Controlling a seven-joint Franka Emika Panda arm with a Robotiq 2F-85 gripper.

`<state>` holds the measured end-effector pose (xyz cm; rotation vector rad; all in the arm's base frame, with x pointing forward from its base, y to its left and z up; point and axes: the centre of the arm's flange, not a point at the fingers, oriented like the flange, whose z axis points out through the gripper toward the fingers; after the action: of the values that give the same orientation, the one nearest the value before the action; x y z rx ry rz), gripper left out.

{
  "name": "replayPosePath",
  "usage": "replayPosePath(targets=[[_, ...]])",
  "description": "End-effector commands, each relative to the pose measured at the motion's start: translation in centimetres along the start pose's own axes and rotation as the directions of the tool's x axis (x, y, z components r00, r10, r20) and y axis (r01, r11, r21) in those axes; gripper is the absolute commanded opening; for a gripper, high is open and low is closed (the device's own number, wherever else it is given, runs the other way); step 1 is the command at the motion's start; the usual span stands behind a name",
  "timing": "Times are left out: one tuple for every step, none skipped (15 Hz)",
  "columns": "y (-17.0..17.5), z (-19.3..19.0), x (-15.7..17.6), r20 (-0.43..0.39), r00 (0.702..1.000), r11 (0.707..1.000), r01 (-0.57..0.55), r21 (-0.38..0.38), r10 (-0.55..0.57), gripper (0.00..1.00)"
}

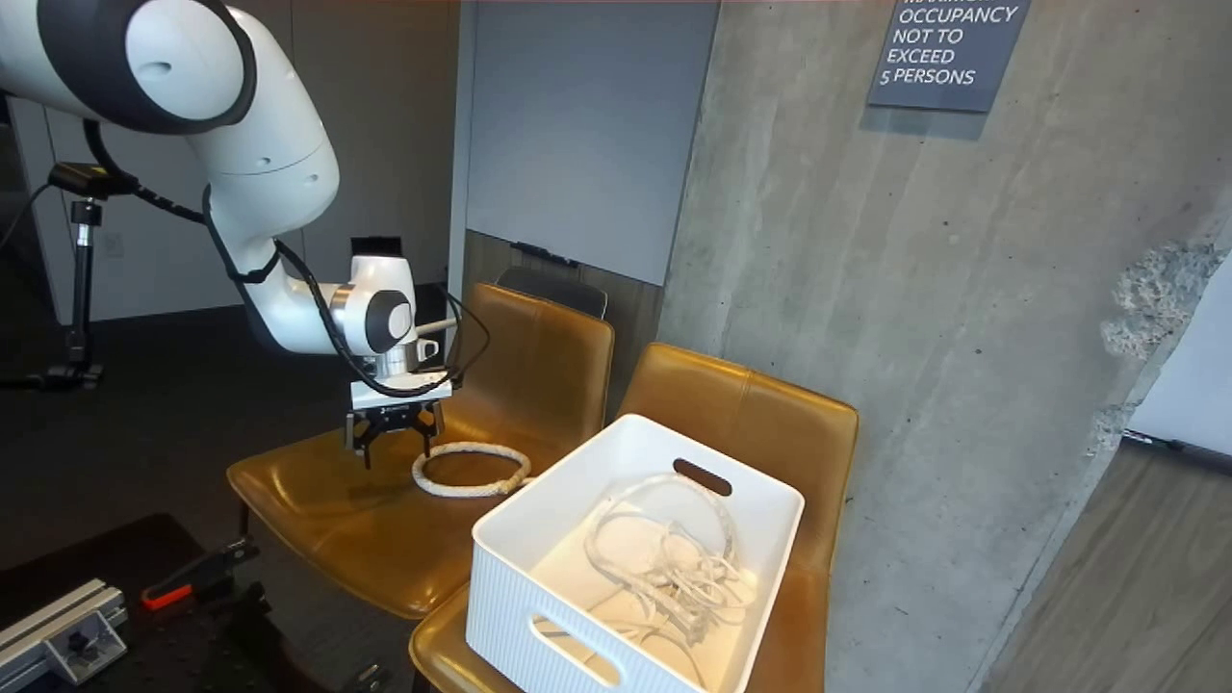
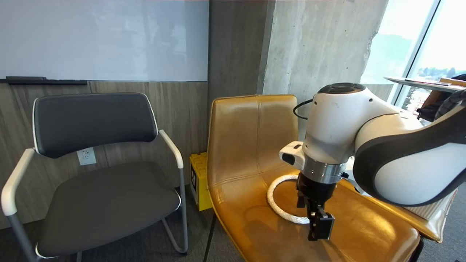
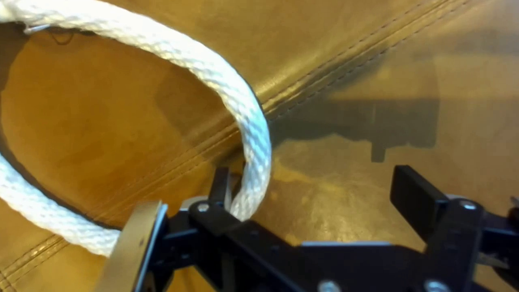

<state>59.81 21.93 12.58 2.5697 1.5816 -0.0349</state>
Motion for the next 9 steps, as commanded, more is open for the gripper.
replayPosePath(targets=[[0.7, 2.4, 0.1, 0.011, 1.000, 1.000, -0.014, -0.009, 0.014, 1.00], [1.1, 2.6, -0.1, 0.015, 1.000, 1.000, -0.020, -0.006, 0.020, 1.00], [1.5, 2.9, -0.4, 0.021, 0.999, 1.000, -0.024, -0.005, 0.024, 1.00], [1.8, 3.2, -0.5, 0.025, 0.999, 1.000, -0.030, -0.003, 0.030, 1.00], [2.1, 3.5, -0.6, 0.028, 0.999, 0.999, -0.036, 0.000, 0.036, 0.95], [2.1, 3.8, -0.5, 0.033, 0.999, 0.999, -0.039, 0.001, 0.038, 0.74], [2.1, 4.1, -0.3, 0.036, 0.999, 0.999, -0.041, 0.002, 0.041, 0.71], [2.0, 4.2, -0.1, 0.037, 0.999, 0.999, -0.040, 0.004, 0.040, 0.69], [1.7, 4.2, 0.2, 0.039, 0.999, 0.999, -0.036, 0.004, 0.036, 0.62]])
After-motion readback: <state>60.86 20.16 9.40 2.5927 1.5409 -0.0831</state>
